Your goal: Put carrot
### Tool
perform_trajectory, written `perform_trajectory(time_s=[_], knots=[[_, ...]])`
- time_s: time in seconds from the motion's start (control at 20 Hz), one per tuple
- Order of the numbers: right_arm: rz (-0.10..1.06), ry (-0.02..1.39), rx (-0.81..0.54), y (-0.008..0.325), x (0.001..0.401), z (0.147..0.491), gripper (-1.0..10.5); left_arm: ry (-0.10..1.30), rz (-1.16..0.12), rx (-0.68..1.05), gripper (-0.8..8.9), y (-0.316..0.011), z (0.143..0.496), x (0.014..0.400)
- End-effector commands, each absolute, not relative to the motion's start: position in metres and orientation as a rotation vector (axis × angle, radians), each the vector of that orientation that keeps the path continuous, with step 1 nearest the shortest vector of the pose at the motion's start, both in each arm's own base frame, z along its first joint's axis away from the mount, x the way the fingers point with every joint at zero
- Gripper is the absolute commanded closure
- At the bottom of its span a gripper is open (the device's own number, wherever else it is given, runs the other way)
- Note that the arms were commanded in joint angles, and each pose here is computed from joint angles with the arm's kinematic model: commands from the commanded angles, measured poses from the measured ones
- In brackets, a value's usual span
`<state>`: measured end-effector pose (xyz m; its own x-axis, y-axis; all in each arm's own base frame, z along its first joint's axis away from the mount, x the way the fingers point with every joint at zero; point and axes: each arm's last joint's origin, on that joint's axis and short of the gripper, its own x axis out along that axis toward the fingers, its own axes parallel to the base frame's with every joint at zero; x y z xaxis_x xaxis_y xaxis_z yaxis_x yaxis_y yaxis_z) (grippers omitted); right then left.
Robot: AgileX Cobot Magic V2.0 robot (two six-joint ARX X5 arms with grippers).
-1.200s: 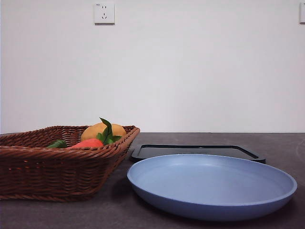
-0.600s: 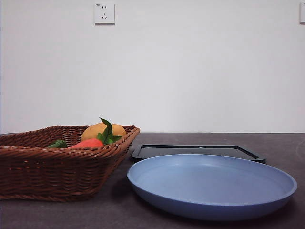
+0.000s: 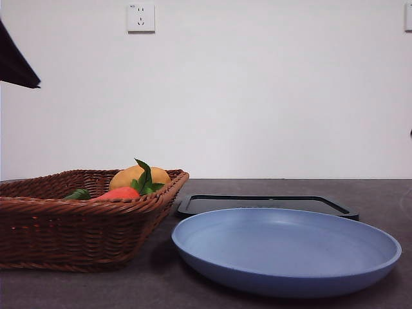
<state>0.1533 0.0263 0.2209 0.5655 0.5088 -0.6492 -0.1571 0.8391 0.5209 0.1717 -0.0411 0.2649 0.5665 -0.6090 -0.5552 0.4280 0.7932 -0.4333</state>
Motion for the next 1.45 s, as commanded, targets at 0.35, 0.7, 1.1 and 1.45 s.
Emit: perform_trajectory(time_s=[0.35, 0.7, 1.1, 1.45], knots=[[0.414, 1.09, 0.415, 0.03, 0.18, 0.19, 7.1, 0.737, -0.684, -0.24, 5.53, -0.047, 0.267, 0.177], [0.465, 1.193, 0.393, 0.051, 0.2, 0.161, 7.2, 0.718, -0.686, -0.236, 5.53, -0.047, 0.269, 0.178], [0.455, 1.242, 0.428, 0.063, 0.209, 0.146, 9.2, 0.714, -0.686, -0.234, 5.54, -0.047, 0.269, 0.178], [0.443, 1.222, 0.461, 0.062, 0.206, 0.153, 9.4, 0.714, -0.666, -0.202, 5.11, -0.052, 0.268, 0.177]])
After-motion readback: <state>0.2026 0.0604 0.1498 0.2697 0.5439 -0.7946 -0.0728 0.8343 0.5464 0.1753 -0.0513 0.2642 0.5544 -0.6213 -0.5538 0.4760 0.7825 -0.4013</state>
